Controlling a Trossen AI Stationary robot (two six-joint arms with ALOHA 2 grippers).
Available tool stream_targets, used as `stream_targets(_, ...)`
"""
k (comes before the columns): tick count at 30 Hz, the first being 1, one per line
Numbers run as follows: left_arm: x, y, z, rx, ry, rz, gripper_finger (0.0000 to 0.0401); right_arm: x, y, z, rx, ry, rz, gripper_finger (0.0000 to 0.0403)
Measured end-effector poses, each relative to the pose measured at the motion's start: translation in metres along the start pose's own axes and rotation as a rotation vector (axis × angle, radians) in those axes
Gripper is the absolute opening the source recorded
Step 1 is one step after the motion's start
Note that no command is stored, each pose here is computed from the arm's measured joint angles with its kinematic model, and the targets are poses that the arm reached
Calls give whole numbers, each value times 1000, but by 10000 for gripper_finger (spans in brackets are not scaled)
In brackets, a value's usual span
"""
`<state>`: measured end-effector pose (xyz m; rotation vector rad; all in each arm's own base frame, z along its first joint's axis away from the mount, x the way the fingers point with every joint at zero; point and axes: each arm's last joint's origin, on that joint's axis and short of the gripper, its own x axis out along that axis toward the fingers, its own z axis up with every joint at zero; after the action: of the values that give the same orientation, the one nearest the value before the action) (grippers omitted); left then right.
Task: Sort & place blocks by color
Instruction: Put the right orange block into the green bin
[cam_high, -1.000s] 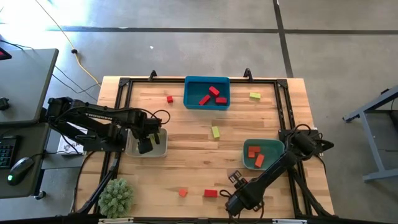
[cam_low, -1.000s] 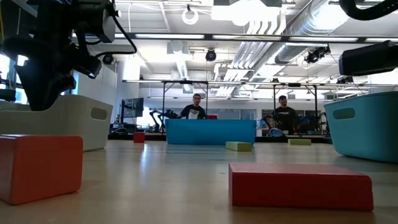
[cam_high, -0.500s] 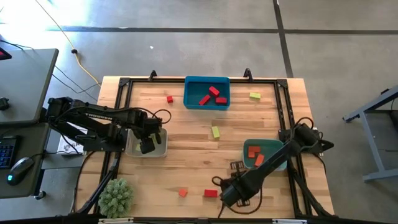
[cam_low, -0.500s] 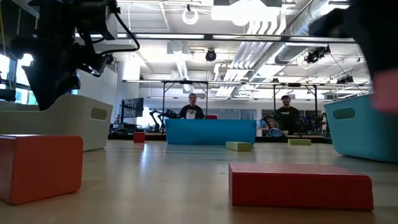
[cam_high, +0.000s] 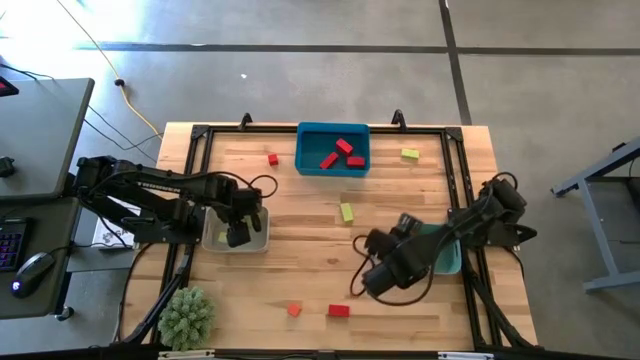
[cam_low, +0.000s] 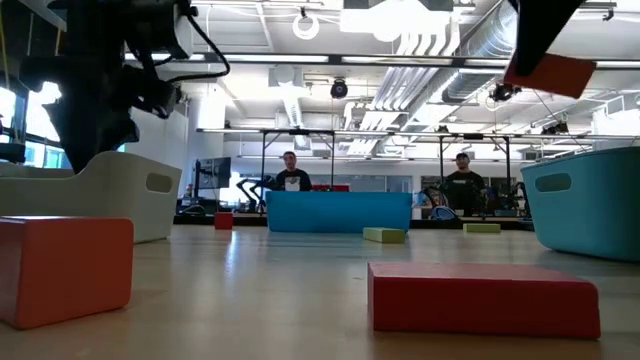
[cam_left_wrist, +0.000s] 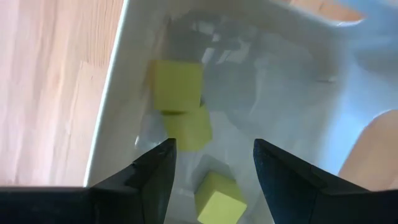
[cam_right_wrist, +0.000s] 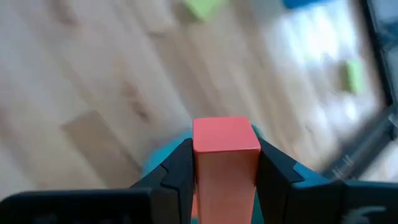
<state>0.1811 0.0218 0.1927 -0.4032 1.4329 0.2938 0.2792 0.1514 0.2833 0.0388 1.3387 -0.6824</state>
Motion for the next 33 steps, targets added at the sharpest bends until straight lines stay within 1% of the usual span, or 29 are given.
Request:
stream_targets(1,-2,-1,2,16,-10,-3,204,0,-4,1,22,6,-7,103)
stream_targets(3,-7,-2,5,49,-28,-8,204,-1,-12,3,49,2,19,103)
stream_targets(5,-14,-4,9,79,-51,-12,204,1,-21,4,94,25,12,103)
stream_targets(9,-28,-8,17,140,-106,-25,204,14,-33,1,174,135,15,103)
stream_targets(12,-39,-10,24,194,-150,-28,204,31,-38,-7,221,248,-8,103)
stream_targets(16,-51,-11,32,268,-228,36,204,54,-36,-19,250,370,-8,103)
stream_targets(19,-58,-9,38,293,-292,93,204,67,-32,-25,270,431,34,103)
stream_targets(21,-62,-8,43,300,-332,114,204,73,-32,-28,287,464,51,103)
stream_targets(23,-64,-6,48,296,-377,120,204,79,-32,-31,298,494,44,103)
stream_targets(29,-70,3,61,239,-498,127,204,85,-34,-34,303,522,25,103)
stream_targets(30,-71,5,63,227,-517,130,204,86,-34,-34,305,523,24,108)
stream_targets(31,-72,8,65,214,-534,132,204,86,-35,-34,306,522,21,123)
stream_targets(33,-74,13,69,187,-571,141,204,86,-36,-33,310,528,12,165)
